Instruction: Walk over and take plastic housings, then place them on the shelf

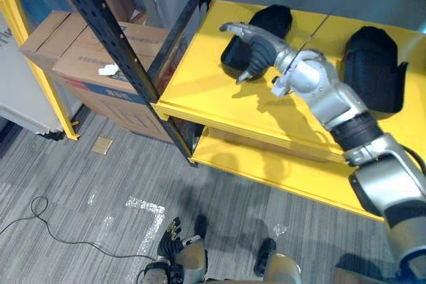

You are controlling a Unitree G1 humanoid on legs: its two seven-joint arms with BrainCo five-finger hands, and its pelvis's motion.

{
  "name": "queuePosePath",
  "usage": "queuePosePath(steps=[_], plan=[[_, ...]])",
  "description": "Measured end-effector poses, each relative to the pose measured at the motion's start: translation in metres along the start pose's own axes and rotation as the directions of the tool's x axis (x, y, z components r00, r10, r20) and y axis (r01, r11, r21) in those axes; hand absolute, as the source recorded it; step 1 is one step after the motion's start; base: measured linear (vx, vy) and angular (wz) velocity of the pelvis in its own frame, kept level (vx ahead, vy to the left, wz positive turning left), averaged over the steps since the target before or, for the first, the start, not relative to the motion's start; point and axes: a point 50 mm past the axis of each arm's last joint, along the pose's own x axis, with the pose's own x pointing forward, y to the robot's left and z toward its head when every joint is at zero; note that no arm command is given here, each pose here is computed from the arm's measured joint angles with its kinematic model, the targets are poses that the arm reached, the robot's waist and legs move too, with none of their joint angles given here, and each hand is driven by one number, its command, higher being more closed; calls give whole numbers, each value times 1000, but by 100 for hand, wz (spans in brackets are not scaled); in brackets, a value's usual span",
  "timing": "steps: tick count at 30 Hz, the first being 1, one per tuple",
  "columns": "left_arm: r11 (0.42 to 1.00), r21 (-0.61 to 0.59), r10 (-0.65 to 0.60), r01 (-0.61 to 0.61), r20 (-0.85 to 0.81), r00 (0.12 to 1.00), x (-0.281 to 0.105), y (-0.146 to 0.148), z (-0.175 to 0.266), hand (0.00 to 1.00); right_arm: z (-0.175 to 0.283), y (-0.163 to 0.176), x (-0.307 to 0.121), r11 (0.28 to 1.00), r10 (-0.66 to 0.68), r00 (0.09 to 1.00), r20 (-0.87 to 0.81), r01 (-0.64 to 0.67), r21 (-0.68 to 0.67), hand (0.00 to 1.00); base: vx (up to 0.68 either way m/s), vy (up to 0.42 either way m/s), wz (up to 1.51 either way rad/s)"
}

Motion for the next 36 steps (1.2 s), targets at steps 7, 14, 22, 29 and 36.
queuePosePath(steps=[7,14,22,29,36], plan=[[1000,-8,-1,1,20,1000,0,-1,2,0,-18,16,3,999,40,994,-98,-40,-3,0,35,-7,9],[1000,-30,9,-7,51,999,1,-3,7,0,-31,-23,7,989,-149,964,-221,142,-49,0,4,0,4],[999,-33,14,-12,59,998,0,-3,8,0,-43,-32,2,978,-207,939,-273,201,-49,0,8,8,5],[999,-32,12,-10,64,998,0,-3,10,0,-44,-27,1,999,-34,963,-267,29,-21,0,8,4,-6],[999,-32,5,-3,81,997,0,-4,15,0,-37,-28,-3,988,120,963,-240,-139,-62,0,-3,-2,-10]])
